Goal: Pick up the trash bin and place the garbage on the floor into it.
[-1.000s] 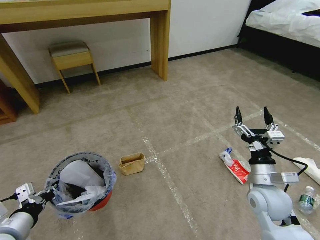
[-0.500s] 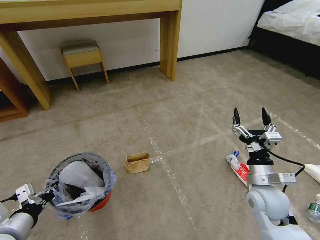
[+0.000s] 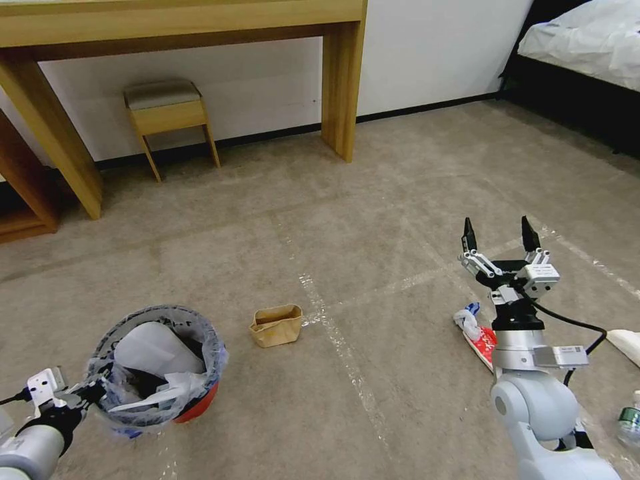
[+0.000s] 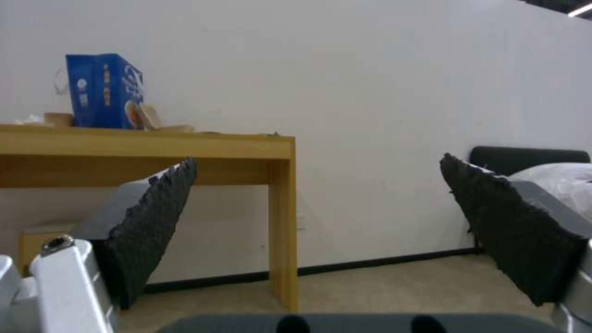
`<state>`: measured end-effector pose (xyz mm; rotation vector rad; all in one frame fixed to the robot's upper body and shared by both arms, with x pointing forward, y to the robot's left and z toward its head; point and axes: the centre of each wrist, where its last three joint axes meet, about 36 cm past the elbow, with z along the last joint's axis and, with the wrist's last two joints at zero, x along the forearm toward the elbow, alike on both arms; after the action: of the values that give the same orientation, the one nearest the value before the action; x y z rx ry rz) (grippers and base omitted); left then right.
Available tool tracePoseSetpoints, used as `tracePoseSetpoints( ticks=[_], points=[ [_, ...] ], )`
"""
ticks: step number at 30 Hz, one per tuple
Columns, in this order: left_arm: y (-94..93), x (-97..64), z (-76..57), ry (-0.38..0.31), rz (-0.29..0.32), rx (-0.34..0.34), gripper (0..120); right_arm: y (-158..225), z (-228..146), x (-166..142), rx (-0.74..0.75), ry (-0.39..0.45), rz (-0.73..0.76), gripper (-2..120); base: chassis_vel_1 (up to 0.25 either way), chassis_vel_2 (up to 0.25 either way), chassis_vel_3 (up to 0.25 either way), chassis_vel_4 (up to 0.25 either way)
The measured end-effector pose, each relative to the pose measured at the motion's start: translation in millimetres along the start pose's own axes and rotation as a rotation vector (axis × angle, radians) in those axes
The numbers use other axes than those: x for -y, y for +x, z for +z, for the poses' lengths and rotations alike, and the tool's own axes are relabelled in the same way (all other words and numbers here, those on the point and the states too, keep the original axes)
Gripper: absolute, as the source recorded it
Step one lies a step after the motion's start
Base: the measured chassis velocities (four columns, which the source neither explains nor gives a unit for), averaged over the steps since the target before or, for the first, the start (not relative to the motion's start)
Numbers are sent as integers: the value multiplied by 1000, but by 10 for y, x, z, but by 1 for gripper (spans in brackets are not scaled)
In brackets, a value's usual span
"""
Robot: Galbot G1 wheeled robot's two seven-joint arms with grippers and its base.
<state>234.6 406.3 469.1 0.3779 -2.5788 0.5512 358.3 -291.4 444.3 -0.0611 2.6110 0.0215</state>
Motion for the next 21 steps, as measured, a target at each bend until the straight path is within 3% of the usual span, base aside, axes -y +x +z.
tracePoseSetpoints(
  ticks=[10, 21],
  points=[
    [7, -4, 11, 3, -2, -2, 1, 13, 13, -5, -5, 8, -3, 100, -16, 36, 41, -23],
    [6, -16, 20, 7, -6, -1, 1, 29, 58, -21, -1, 10, -15, 100, -139, 136, 131, -126]
  ],
)
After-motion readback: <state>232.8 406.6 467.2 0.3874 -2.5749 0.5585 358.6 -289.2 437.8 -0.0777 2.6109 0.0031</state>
